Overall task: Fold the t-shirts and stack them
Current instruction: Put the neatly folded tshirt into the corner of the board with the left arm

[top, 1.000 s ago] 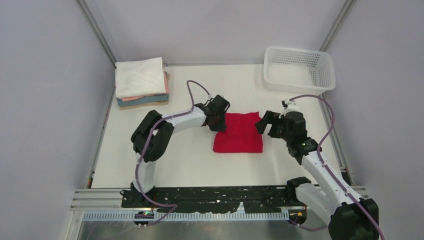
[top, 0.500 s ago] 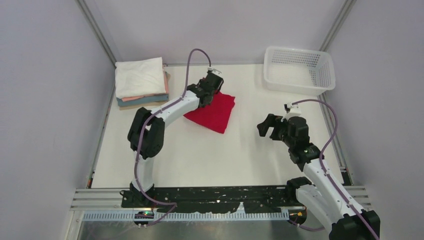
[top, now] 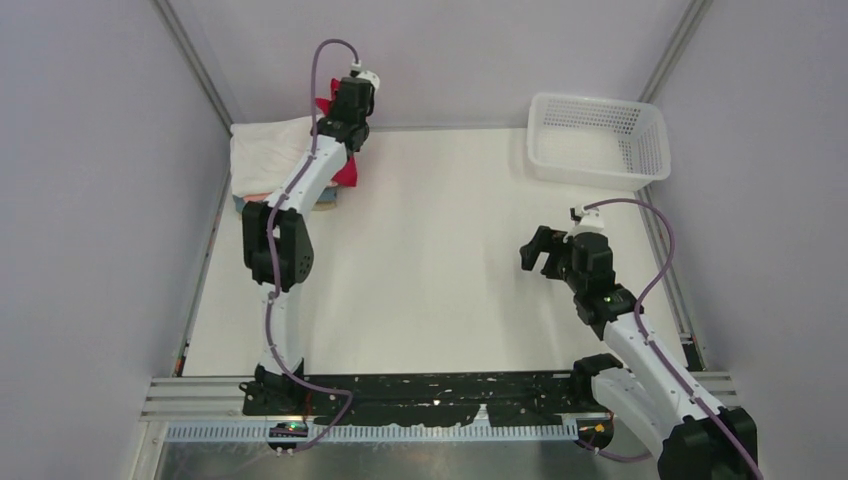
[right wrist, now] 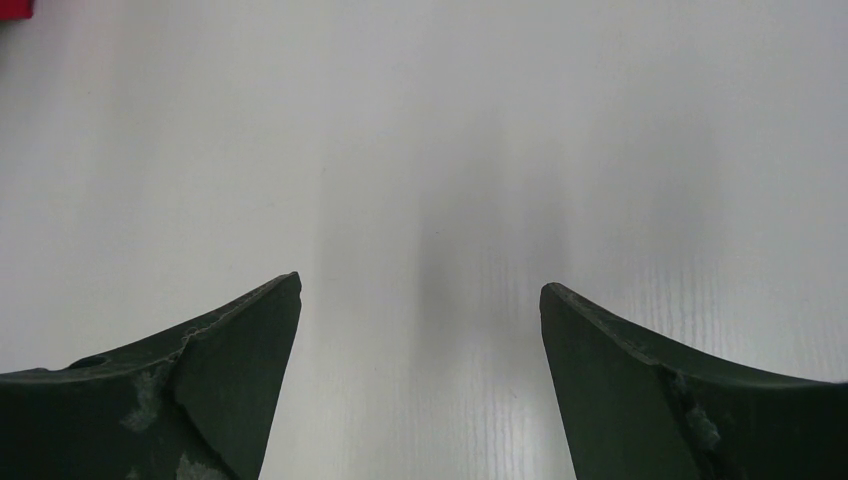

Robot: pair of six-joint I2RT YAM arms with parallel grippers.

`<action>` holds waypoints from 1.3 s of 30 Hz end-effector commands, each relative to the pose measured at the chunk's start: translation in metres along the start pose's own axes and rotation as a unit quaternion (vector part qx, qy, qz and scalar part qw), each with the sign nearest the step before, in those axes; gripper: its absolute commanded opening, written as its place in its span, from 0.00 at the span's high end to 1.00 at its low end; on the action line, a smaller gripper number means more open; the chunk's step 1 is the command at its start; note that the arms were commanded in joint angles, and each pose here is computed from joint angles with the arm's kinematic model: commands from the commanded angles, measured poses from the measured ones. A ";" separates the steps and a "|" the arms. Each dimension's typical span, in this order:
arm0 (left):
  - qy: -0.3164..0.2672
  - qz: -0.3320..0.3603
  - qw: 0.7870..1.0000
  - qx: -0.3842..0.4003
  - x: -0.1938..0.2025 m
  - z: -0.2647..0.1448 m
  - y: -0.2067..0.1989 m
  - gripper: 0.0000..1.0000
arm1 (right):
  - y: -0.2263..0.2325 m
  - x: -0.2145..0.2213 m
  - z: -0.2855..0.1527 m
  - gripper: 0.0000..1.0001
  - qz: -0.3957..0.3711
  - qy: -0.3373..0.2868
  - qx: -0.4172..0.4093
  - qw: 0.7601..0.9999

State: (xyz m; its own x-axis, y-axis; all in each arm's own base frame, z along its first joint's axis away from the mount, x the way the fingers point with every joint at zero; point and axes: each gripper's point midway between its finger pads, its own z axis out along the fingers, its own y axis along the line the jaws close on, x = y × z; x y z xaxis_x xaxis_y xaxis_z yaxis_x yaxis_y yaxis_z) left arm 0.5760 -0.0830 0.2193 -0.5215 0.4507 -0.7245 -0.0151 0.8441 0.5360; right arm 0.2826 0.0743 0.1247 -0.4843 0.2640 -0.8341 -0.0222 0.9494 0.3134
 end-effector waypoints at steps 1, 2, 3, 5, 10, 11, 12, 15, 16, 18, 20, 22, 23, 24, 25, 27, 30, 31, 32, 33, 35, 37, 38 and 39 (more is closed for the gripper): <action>-0.053 -0.008 0.998 -0.045 -0.051 -0.010 0.057 1.00 | -0.010 -0.013 0.005 0.06 -0.003 -0.032 0.029 0.999; -0.053 -0.013 0.997 -0.052 -0.052 -0.012 0.068 1.00 | -0.011 -0.013 0.006 0.06 -0.003 -0.031 0.030 0.999; -0.055 -0.023 0.997 -0.056 -0.054 -0.016 0.077 1.00 | -0.011 -0.012 0.007 0.06 -0.004 -0.030 0.032 0.999; -0.058 -0.043 0.996 -0.057 -0.056 -0.026 0.091 1.00 | -0.012 -0.010 0.008 0.06 -0.003 -0.026 0.034 0.999; -0.076 -0.093 0.992 -0.034 -0.060 -0.063 0.112 1.00 | -0.012 -0.009 0.009 0.06 -0.004 -0.022 0.034 0.999; -0.080 -0.106 0.991 -0.023 -0.061 -0.070 0.114 1.00 | -0.012 -0.008 0.009 0.06 -0.003 -0.020 0.033 0.999; -0.079 -0.121 0.989 -0.012 -0.061 -0.075 0.116 1.00 | -0.011 -0.009 0.009 0.06 -0.003 -0.020 0.032 0.999; -0.066 -0.155 0.986 0.003 -0.057 -0.088 0.127 1.00 | -0.010 -0.008 0.008 0.06 -0.003 -0.018 0.029 0.999; -0.059 -0.159 0.986 0.000 -0.053 -0.090 0.132 1.00 | -0.010 -0.009 0.008 0.06 -0.002 -0.020 0.028 0.999; -0.050 -0.164 0.985 -0.001 -0.048 -0.094 0.139 1.00 | -0.010 -0.010 0.007 0.06 -0.002 -0.022 0.028 0.999; -0.053 -0.168 0.984 0.018 -0.047 -0.097 0.139 1.00 | -0.009 -0.009 0.007 0.05 -0.001 -0.022 0.028 0.999; -0.059 -0.170 0.983 0.044 -0.048 -0.099 0.137 1.00 | -0.009 -0.010 0.007 0.06 -0.001 -0.023 0.027 0.999; -0.059 -0.171 0.982 0.050 -0.048 -0.100 0.137 1.00 | -0.010 -0.009 0.007 0.06 -0.001 -0.021 0.028 0.999; -0.059 -0.166 0.983 0.054 -0.047 -0.099 0.136 1.00 | -0.010 -0.008 0.008 0.06 -0.001 -0.019 0.028 0.999; -0.059 -0.165 0.983 0.055 -0.046 -0.097 0.137 1.00 | -0.010 -0.008 0.008 0.06 -0.001 -0.019 0.029 0.999; -0.054 -0.162 0.984 0.058 -0.038 -0.086 0.134 1.00 | -0.010 -0.008 0.009 0.06 -0.001 -0.016 0.029 0.999; -0.030 -0.169 0.984 0.053 -0.024 -0.067 0.134 1.00 | -0.011 -0.007 0.010 0.06 -0.002 -0.014 0.032 0.999; -0.024 -0.170 0.984 0.049 -0.020 -0.059 0.136 1.00 | -0.011 -0.006 0.010 0.06 -0.002 -0.012 0.033 0.999; -0.019 -0.173 0.984 0.046 -0.015 -0.052 0.138 1.00 | -0.011 -0.007 0.010 0.06 -0.002 -0.012 0.034 0.999; -0.015 -0.176 0.983 0.044 -0.010 -0.045 0.141 1.00 | -0.012 -0.006 0.011 0.06 -0.003 -0.012 0.035 0.999; -0.008 -0.175 0.984 0.039 -0.001 -0.029 0.146 1.00 | -0.012 -0.007 0.011 0.06 -0.003 -0.012 0.036 0.999; 0.000 -0.159 0.986 0.048 0.009 -0.011 0.145 1.00 | -0.012 -0.007 0.011 0.06 -0.003 -0.012 0.035 0.999; 0.009 -0.159 0.987 0.034 0.021 0.000 0.158 1.00 | -0.012 -0.007 0.011 0.06 -0.003 -0.013 0.035 0.999; 0.013 -0.154 0.988 0.027 0.026 0.008 0.164 1.00 | -0.011 -0.007 0.010 0.06 -0.003 -0.013 0.035 0.999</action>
State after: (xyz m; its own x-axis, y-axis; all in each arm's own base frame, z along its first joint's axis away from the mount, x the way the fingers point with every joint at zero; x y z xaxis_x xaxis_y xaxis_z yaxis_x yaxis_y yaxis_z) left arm 0.5447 0.0335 0.2862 -0.5516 0.1461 -0.8212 -0.1029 0.9651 0.2408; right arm 0.2868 0.0657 0.1095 -0.5100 0.2551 -0.8215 0.0343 0.9603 0.2769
